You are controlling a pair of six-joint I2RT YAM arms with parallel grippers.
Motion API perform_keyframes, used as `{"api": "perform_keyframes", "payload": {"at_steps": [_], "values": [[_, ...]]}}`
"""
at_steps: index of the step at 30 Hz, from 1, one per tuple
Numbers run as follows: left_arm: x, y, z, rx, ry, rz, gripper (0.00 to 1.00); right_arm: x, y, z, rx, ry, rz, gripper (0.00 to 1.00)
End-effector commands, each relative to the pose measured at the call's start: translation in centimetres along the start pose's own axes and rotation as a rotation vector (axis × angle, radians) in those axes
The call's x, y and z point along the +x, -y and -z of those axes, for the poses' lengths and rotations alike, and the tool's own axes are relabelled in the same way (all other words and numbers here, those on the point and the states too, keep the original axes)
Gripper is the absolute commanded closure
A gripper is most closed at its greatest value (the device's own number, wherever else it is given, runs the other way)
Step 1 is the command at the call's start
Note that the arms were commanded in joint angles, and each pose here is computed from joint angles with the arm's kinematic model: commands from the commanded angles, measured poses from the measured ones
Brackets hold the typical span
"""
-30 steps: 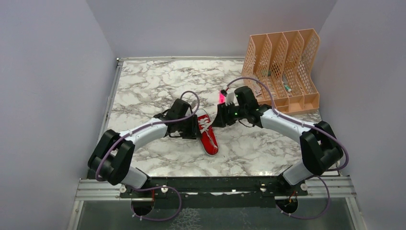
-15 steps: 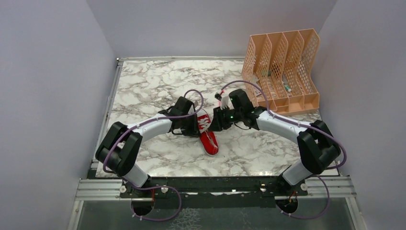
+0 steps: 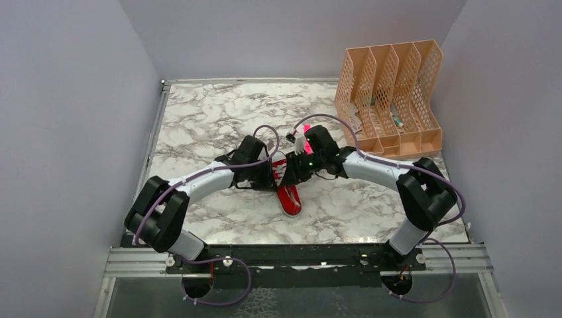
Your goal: Tie the shoes
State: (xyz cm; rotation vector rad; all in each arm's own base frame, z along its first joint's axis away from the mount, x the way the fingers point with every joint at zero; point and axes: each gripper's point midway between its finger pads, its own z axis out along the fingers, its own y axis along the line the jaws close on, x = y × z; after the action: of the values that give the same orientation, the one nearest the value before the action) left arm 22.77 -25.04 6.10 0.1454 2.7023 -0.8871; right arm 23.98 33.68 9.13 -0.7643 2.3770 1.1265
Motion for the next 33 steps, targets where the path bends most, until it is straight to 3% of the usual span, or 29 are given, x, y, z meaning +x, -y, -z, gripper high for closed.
{"api": "perform_keyframes", "payload": {"at_steps": [1, 12, 21, 33], "values": [[0.6, 1.0, 0.8, 0.048, -0.011, 0.003, 1.0, -0.1, -0.3, -1.1, 0.01, -0.016, 0.005, 0.68], [1.8, 1.2, 1.3, 0.068, -0.036, 0.04, 1.0, 0.5, 3.0, -1.7, 0.234, 0.013, -0.039, 0.66], [1.7, 0.8, 1.0, 0.051, -0.034, 0.037, 1.0, 1.2, 3.3, -2.7, 0.309, 0.001, -0.016, 0.66], [2.7, 0.5, 1.1, 0.058, -0.053, 0.037, 1.0, 1.2, 5.1, -2.6, 0.541, 0.035, 0.093, 0.74]]}}
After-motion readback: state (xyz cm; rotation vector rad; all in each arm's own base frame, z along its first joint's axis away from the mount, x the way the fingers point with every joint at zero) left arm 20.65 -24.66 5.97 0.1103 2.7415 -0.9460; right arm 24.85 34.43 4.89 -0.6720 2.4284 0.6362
